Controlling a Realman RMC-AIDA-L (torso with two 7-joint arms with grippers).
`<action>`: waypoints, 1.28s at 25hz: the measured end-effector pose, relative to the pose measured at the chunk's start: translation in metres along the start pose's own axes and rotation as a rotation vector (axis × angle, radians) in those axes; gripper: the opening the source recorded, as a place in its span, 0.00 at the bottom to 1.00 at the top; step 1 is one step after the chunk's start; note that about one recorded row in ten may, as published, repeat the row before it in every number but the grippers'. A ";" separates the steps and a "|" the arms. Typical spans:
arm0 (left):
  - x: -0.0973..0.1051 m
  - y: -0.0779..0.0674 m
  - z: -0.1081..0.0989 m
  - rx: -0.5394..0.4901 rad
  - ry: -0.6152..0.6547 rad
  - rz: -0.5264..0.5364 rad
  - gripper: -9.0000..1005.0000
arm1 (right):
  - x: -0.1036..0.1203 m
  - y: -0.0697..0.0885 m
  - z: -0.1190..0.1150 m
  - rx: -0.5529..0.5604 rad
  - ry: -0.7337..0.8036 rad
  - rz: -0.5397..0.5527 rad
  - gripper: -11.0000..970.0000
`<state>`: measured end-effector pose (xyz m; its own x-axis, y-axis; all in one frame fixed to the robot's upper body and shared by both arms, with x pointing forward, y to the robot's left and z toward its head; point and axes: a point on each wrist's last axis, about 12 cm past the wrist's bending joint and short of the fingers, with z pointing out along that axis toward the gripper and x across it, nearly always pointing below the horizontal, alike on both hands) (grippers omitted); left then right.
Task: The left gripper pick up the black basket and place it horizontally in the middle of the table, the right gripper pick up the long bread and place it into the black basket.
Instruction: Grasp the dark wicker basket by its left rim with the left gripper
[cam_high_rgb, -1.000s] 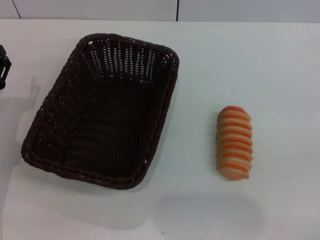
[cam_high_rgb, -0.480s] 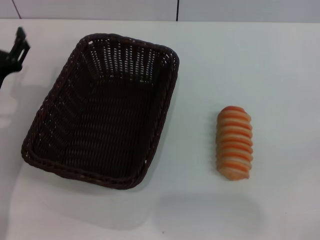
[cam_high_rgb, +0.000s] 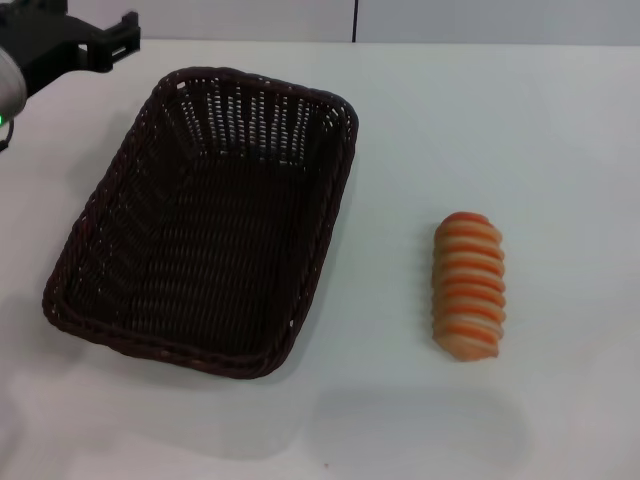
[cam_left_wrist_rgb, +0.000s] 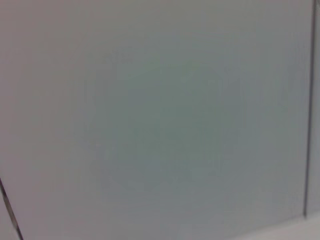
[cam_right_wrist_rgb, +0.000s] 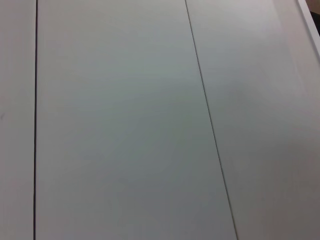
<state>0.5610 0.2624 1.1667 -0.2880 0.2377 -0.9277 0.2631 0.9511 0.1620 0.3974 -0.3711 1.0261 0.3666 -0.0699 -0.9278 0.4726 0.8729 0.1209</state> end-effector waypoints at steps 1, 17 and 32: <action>0.000 0.000 0.000 0.000 0.000 0.000 0.79 | 0.000 0.000 0.000 0.000 0.000 0.000 0.85; -0.004 -0.036 -0.006 0.084 0.489 0.040 0.78 | 0.003 0.000 0.004 -0.007 0.024 -0.008 0.84; 0.004 -0.040 0.013 0.109 0.600 0.085 0.68 | 0.003 -0.001 0.004 -0.010 0.025 -0.010 0.83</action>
<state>0.5615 0.2226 1.1515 -0.7214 0.4118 -0.5568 0.3918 0.9056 0.1622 0.4011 -0.3739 1.0242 0.3416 -0.0663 -0.9375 0.4677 0.8772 0.1084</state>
